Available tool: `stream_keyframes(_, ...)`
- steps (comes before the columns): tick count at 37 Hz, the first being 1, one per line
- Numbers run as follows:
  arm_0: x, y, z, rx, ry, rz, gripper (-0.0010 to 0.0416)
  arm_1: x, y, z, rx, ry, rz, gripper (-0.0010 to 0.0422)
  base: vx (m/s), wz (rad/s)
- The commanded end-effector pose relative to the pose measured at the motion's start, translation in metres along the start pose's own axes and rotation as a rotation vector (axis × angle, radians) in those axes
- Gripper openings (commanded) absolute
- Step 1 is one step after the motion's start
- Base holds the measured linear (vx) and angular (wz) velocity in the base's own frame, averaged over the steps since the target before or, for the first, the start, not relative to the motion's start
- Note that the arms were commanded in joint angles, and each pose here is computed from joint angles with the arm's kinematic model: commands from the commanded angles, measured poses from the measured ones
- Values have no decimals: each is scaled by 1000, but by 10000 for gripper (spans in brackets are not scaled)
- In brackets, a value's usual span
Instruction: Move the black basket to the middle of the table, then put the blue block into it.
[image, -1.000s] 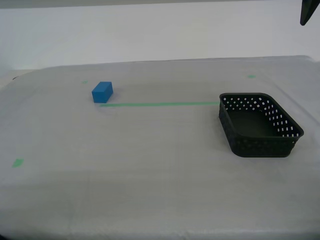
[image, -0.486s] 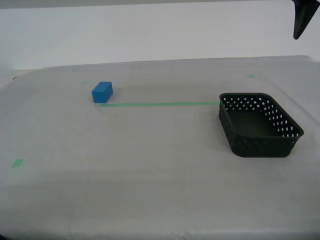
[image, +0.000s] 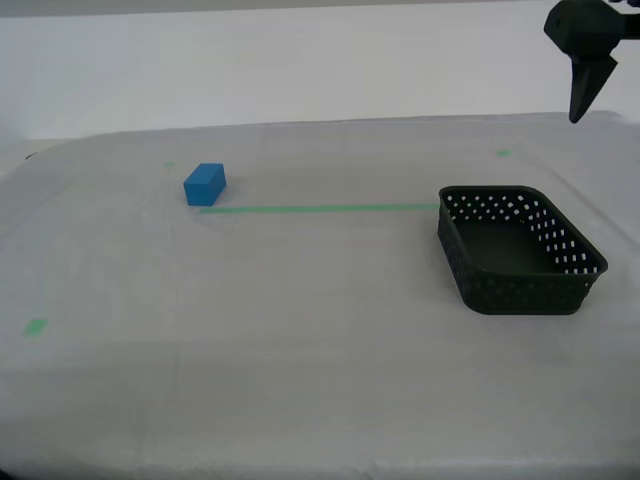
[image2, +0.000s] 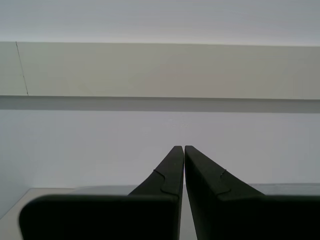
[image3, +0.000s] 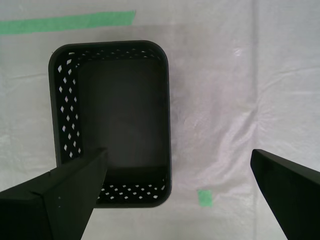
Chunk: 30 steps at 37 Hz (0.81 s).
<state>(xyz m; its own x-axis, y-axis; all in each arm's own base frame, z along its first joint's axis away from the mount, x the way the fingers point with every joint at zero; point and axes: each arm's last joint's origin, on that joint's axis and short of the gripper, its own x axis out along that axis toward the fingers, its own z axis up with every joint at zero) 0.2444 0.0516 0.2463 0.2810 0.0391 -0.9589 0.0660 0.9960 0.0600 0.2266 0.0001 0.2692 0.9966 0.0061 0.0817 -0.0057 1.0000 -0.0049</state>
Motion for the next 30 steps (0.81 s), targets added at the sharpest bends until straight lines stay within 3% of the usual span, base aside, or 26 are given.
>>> stream_keyframes(1,8,0,-2,6,-10,13,400,0,0,1,2,-5,0,0,0,0)
stream_keyframes(14,48,2,1,-25,98,-6,400,0,0,1,1,-4,0,0,0,0)
stream_keyframes(30,89,7,12,-48,133,13,400,0,0,1,2,-5,0,0,0,0)
